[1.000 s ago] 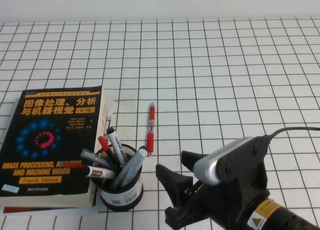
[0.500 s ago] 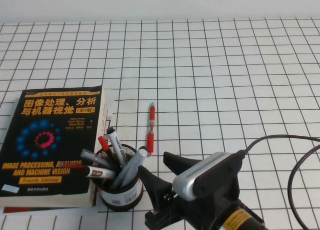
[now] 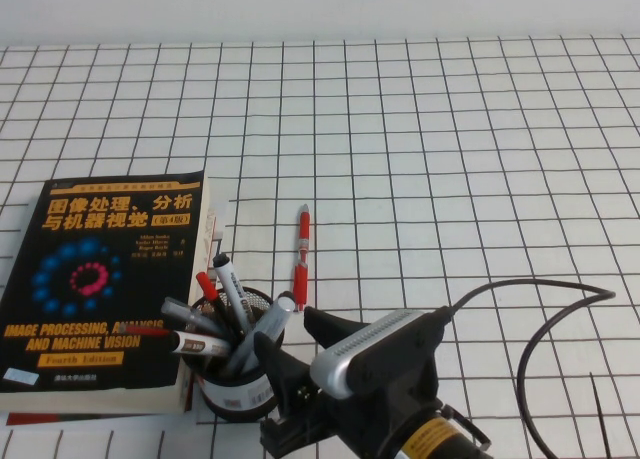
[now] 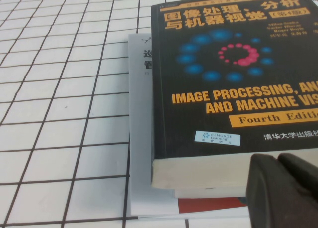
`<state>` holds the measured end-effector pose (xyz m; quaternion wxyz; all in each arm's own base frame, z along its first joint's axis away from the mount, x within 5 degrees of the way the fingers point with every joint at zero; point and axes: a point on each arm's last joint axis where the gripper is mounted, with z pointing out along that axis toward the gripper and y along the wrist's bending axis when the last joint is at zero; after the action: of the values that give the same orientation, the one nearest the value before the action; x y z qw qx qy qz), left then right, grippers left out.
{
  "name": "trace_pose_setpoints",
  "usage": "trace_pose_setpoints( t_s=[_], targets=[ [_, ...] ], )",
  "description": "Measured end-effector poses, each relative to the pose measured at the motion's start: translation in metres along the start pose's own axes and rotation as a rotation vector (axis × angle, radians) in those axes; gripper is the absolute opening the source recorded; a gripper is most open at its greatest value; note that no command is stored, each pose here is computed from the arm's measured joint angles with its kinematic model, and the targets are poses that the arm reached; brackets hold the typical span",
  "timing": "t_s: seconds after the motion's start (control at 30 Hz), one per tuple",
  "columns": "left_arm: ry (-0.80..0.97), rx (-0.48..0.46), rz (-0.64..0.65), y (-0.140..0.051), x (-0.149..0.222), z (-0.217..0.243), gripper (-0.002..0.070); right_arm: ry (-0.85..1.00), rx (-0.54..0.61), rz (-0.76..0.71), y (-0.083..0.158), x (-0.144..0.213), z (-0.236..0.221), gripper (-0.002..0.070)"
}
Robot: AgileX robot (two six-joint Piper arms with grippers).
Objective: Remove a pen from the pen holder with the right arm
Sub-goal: 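Take a marker out of the pen holder and lay it on the table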
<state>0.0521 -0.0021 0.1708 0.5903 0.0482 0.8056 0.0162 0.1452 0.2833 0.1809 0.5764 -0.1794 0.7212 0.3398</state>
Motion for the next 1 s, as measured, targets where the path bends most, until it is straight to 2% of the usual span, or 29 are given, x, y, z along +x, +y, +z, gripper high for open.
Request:
trace_pose_setpoints(
  t_s=[0.43, 0.73, 1.0],
  targets=[
    [0.000, 0.000, 0.000, 0.000, 0.000, 0.000, -0.0004, 0.002, 0.001, -0.001, 0.006, 0.008, 0.018, 0.0370],
    [0.000, 0.000, 0.000, 0.000, 0.000, 0.000, -0.0004, -0.003, 0.018, 0.013, 0.005, 0.007, 0.019, 0.0270],
    [0.000, 0.000, 0.000, 0.000, 0.000, 0.000, -0.0004, -0.015, 0.031, 0.024, 0.004, 0.006, 0.020, 0.0144]
  ],
)
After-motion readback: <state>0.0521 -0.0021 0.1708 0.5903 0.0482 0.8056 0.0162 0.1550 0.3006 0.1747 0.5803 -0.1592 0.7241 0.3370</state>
